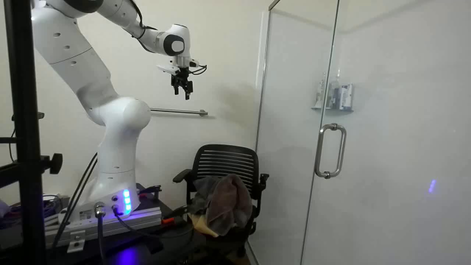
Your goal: Pick up the towels and place them on the top rail
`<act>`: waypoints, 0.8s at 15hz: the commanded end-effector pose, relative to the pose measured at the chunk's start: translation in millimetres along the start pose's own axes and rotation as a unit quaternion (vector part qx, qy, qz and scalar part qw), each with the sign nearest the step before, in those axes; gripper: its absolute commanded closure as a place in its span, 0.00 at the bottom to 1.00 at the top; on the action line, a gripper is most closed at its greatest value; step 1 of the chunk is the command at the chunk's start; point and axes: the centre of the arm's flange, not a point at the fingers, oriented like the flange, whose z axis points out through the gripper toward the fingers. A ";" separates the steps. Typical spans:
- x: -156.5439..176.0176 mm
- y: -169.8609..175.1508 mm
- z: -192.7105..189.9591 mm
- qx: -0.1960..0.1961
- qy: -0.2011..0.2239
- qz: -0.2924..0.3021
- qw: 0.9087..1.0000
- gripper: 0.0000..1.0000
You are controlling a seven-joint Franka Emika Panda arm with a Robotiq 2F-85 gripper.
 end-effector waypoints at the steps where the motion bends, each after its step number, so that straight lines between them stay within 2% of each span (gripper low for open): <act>1: 0.0 0.0 0.0 0.000 0.000 0.000 1.000 0.00; 4: 0.0 0.0 0.0 0.000 0.000 0.000 1.000 0.00; 5: -0.5 2.4 2.0 0.000 -0.015 0.005 1.000 0.00; 6: 0.5 13.6 9.7 -0.017 -0.047 0.022 0.999 0.00; 10: -8.8 65.2 31.9 -0.052 -0.126 0.100 0.986 0.00; 12: -10.5 89.1 35.9 -0.046 -0.160 0.148 0.975 0.00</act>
